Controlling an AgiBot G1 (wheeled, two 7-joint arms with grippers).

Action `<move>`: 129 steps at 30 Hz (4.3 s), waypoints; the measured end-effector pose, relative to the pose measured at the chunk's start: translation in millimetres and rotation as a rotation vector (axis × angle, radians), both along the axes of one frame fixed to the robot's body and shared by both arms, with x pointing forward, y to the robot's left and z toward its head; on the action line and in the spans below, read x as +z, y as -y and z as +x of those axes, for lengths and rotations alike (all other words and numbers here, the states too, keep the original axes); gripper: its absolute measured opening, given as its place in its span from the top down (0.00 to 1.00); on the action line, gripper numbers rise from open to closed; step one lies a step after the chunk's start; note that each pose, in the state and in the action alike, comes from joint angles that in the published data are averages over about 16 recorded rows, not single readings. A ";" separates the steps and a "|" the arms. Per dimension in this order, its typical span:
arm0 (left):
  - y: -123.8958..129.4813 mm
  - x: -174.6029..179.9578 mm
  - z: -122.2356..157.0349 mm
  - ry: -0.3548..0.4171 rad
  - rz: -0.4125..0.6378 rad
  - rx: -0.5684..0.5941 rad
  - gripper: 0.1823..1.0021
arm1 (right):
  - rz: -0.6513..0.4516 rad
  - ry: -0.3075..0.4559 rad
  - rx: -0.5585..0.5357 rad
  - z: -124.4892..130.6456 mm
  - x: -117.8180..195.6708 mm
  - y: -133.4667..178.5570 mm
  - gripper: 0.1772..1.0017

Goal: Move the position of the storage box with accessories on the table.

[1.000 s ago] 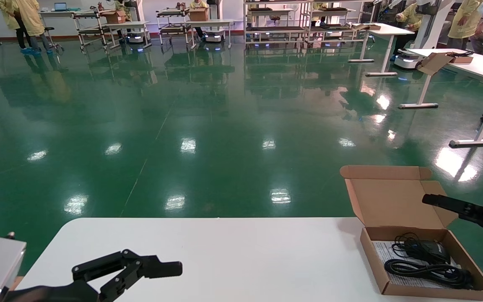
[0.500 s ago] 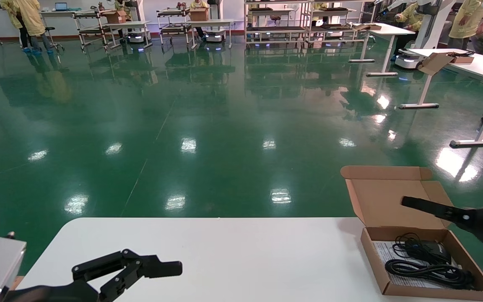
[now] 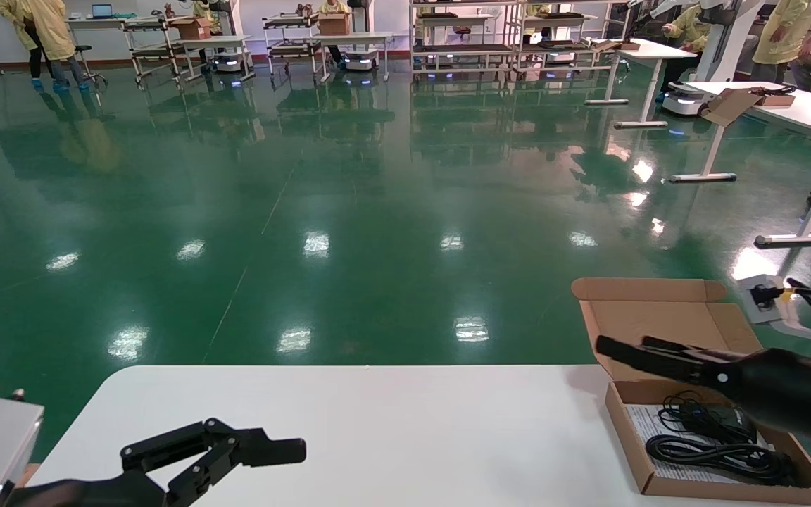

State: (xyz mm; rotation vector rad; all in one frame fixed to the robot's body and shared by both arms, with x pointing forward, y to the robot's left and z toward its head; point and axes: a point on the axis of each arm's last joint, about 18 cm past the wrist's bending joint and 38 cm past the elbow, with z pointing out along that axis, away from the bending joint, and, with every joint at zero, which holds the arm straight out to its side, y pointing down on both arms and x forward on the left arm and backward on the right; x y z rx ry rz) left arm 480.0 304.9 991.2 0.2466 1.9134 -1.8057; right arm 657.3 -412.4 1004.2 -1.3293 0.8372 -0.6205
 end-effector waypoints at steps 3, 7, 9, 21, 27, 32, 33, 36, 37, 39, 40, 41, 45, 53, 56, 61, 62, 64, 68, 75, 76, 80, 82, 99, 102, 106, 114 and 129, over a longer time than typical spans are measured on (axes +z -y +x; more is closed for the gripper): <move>0.0 0.0 0.0 0.000 0.000 0.000 0.00 | -0.026 0.037 0.061 -9.6 0.7 -11.6 0.00; 0.0 0.0 0.0 0.000 0.000 0.000 0.00 | -0.063 0.090 0.141 -24.1 1.5 -26.4 0.00; 0.0 0.0 0.0 0.000 0.000 0.000 0.00 | -0.082 0.117 0.179 -32.0 1.8 -33.4 0.00; 0.0 0.0 0.0 0.000 0.000 0.000 0.00 | -0.208 0.290 0.406 -88.0 1.2 -70.8 0.00; 0.0 0.0 0.0 0.000 0.000 0.000 0.00 | -0.278 0.382 0.515 -120.3 -1.6 -86.7 0.00; 0.0 0.0 0.0 0.000 0.000 0.000 0.00 | -0.337 0.454 0.601 -147.2 -5.3 -97.9 0.00; 0.0 0.0 0.0 0.000 0.000 0.000 0.00 | -0.349 0.468 0.618 -152.6 -6.2 -100.0 0.00; 0.0 0.0 0.0 0.000 0.000 0.000 0.00 | -0.380 0.506 0.663 -167.2 -8.9 -105.4 0.00; 0.0 0.0 0.0 0.000 0.000 0.000 0.00 | -0.389 0.516 0.676 -171.3 -9.8 -106.8 0.00; 0.0 0.0 0.0 0.000 0.000 0.000 0.00 | -0.404 0.533 0.697 -178.2 -11.2 -109.1 0.00; -0.1 0.0 0.0 0.000 0.000 0.000 0.00 | -0.410 0.540 0.706 -181.1 -11.8 -110.0 0.00; -0.1 0.0 0.0 0.000 0.000 0.000 0.00 | -0.415 0.546 0.713 -183.5 -12.3 -110.8 0.00; -0.1 0.0 0.1 0.000 0.000 0.000 0.00 | -0.426 0.560 0.730 -189.1 -13.5 -112.5 0.00; -0.1 0.0 0.1 0.000 -0.001 0.001 0.00 | -0.423 0.556 0.725 -187.7 -13.2 -111.8 0.00; -0.1 0.0 0.1 0.000 -0.001 0.001 0.00 | -0.420 0.553 0.721 -186.1 -12.9 -111.4 0.00; -0.1 0.0 0.1 0.000 -0.001 0.001 0.00 | -0.417 0.548 0.715 -184.2 -12.7 -110.8 0.00; -0.1 0.0 0.1 0.000 -0.001 0.001 0.00 | -0.416 0.548 0.714 -184.0 -12.6 -110.7 0.00; -0.1 0.0 0.1 0.000 -0.001 0.000 0.00 | -0.416 0.547 0.712 -183.4 -12.5 -110.6 0.00; -0.1 0.0 0.1 0.000 -0.001 0.000 0.00 | -0.414 0.545 0.710 -182.7 -12.3 -110.3 0.00; -0.1 0.0 0.1 0.000 -0.001 0.000 0.00 | -0.413 0.543 0.707 -181.8 -12.1 -110.0 0.00; -0.1 0.0 0.1 0.000 -0.001 0.000 0.00 | -0.413 0.543 0.707 -181.7 -12.1 -110.0 0.00; -0.1 0.0 0.1 0.000 -0.001 0.000 0.00 | -0.412 0.543 0.706 -181.4 -12.1 -109.9 0.00; -0.1 0.0 0.1 0.000 -0.001 0.000 0.00 | -0.412 0.542 0.706 -181.2 -12.0 -109.9 0.00; -0.1 0.0 0.1 0.000 -0.001 0.000 0.00 | -0.411 0.541 0.704 -180.6 -11.9 -109.8 0.00; -0.1 0.0 0.1 0.000 -0.001 0.000 0.00 | -0.411 0.541 0.704 -180.6 -11.9 -109.8 0.00; -0.1 0.0 0.1 0.000 -0.001 0.000 0.00 | -0.411 0.541 0.703 -180.5 -11.9 -109.8 0.00; -0.1 0.0 0.1 0.000 -0.001 0.000 0.00 | -0.411 0.541 0.703 -180.5 -11.8 -109.7 0.00; -0.1 0.0 0.1 0.000 -0.001 0.000 0.00 | -0.411 0.541 0.703 -180.5 -11.8 -109.7 0.00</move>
